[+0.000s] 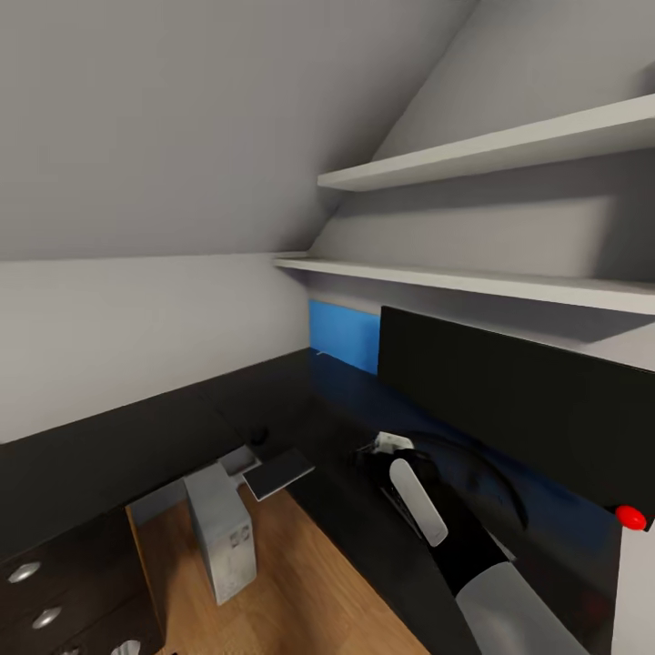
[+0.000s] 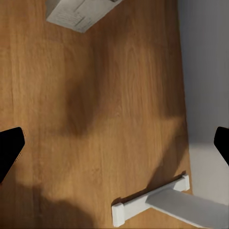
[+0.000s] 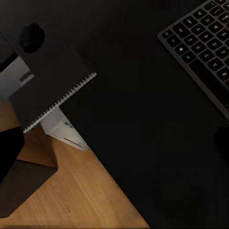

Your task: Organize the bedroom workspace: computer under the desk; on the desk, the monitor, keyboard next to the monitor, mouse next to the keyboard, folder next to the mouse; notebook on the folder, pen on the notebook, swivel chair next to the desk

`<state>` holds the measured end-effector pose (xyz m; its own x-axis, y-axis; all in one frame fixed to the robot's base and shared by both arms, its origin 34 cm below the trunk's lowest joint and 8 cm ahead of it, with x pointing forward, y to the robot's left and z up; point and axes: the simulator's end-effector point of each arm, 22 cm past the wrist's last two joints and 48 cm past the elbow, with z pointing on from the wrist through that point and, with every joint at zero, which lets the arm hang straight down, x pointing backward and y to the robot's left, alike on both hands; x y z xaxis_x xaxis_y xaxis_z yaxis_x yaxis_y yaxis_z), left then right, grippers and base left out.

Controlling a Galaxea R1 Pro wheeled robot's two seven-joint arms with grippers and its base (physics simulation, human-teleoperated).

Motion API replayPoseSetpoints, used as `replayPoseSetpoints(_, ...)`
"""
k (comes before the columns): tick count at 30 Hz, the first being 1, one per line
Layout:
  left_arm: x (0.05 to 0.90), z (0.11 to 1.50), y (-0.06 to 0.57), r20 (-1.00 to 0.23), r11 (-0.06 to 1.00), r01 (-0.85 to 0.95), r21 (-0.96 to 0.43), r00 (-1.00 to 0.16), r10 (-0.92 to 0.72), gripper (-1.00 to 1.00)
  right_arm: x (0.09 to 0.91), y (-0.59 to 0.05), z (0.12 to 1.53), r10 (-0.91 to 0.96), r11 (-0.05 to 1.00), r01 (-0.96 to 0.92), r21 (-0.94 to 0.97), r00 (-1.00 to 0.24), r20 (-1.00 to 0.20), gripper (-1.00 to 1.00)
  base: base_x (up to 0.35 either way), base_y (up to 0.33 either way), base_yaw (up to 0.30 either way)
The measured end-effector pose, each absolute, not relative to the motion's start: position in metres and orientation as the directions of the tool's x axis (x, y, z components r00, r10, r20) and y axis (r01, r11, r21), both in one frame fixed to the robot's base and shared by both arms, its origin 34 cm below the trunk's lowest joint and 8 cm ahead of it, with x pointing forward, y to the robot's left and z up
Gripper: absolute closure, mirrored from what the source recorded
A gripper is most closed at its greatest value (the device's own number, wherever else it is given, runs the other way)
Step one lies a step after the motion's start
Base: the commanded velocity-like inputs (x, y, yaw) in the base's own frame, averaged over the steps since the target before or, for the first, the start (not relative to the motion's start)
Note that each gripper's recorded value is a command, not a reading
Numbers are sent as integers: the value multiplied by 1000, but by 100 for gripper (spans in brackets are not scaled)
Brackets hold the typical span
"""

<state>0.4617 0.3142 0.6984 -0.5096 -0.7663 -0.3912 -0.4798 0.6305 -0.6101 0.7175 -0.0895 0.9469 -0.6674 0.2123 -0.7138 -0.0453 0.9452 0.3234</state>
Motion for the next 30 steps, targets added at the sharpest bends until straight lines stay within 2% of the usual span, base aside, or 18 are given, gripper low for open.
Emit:
replayPoseSetpoints(11, 454, 708, 313, -396, 633, -504, -588, -503, -768, -100, 725, -121, 965, 272, 960, 120, 252, -610, -744, -100, 0, 0, 279)
replayPoseSetpoints(19, 444, 707, 319, -393, 635, -563, -529, -500, -772, -100, 725, -125, 975, 278, 960, 140, 245, -605, -746, -100, 0, 0, 279)
replayPoseSetpoints(30, 439, 718, 318, -391, 631, -580, -516, -496, -775, -100, 722, -125, 985, 281, 959, 147, 242, -611, -740, -100, 0, 0, 279)
